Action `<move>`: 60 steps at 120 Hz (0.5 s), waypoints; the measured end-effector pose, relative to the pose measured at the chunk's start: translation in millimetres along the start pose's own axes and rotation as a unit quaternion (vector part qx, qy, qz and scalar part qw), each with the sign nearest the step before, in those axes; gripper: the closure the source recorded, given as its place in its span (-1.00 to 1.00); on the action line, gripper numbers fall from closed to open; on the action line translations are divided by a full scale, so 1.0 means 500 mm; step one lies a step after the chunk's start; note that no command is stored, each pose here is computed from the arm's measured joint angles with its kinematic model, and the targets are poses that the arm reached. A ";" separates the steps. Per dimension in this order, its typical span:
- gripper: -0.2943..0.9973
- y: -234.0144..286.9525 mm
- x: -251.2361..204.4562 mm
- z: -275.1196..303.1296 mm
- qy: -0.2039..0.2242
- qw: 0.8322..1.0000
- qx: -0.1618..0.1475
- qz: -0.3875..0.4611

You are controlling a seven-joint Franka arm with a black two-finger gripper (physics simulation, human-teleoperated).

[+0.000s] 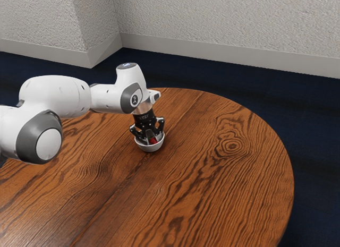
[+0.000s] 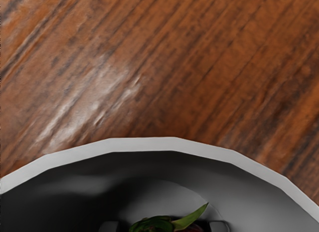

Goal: Take strawberry from the bowl

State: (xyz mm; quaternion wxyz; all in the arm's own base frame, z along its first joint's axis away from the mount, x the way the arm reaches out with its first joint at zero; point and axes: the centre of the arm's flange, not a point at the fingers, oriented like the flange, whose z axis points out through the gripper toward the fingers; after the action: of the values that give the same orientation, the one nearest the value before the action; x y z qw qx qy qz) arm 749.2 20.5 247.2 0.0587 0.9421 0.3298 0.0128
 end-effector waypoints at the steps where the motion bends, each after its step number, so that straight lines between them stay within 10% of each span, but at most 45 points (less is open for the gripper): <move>1: 0.34 0.000 0.000 0.000 0.000 1.000 0.000 0.000; 60: 0.56 0.003 0.010 -0.067 0.018 1.000 0.000 -0.014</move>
State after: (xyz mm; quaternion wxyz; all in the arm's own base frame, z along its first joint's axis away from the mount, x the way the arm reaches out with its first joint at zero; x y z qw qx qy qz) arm 751.7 25.8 280.4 0.0528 0.9370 0.3440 0.0294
